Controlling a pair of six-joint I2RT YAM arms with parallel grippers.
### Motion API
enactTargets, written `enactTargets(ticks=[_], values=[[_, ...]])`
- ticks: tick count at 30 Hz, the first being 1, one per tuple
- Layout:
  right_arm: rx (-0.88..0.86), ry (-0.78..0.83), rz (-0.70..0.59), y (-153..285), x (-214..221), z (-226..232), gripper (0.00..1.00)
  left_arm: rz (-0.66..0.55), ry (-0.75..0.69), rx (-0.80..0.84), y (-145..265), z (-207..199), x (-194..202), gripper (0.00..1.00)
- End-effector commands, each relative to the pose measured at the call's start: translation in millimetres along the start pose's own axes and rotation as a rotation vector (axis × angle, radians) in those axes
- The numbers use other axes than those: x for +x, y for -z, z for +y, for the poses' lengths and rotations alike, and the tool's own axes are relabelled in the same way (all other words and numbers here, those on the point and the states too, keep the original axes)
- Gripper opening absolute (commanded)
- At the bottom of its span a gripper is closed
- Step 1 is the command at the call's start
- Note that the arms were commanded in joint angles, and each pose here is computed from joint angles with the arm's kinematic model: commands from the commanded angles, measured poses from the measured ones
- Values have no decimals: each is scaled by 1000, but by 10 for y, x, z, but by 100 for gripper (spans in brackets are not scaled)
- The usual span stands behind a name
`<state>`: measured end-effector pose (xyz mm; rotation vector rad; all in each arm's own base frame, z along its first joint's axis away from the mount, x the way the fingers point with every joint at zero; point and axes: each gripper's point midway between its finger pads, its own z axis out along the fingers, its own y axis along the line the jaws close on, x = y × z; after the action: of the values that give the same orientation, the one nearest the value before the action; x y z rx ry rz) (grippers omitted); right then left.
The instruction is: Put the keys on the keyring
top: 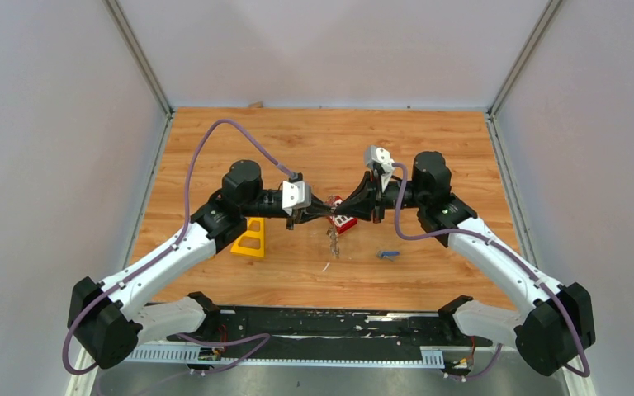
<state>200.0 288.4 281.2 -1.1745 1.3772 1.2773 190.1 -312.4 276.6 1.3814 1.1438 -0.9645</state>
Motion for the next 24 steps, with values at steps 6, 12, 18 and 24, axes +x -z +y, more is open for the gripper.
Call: enactTargets(ticks=[6, 12, 18, 24], values=[[10, 88, -27, 39, -102, -20, 0, -6, -16, -34, 41, 51, -89, 0], [63, 195, 53, 121, -39, -83, 24, 213, 23, -74, 170, 141, 86, 0], [85, 259, 75, 151, -79, -72, 46, 451, 57, -54, 158, 54, 239, 0], [65, 251, 79, 94, -30, -53, 45, 497, 163, -99, 107, 78, 198, 0]])
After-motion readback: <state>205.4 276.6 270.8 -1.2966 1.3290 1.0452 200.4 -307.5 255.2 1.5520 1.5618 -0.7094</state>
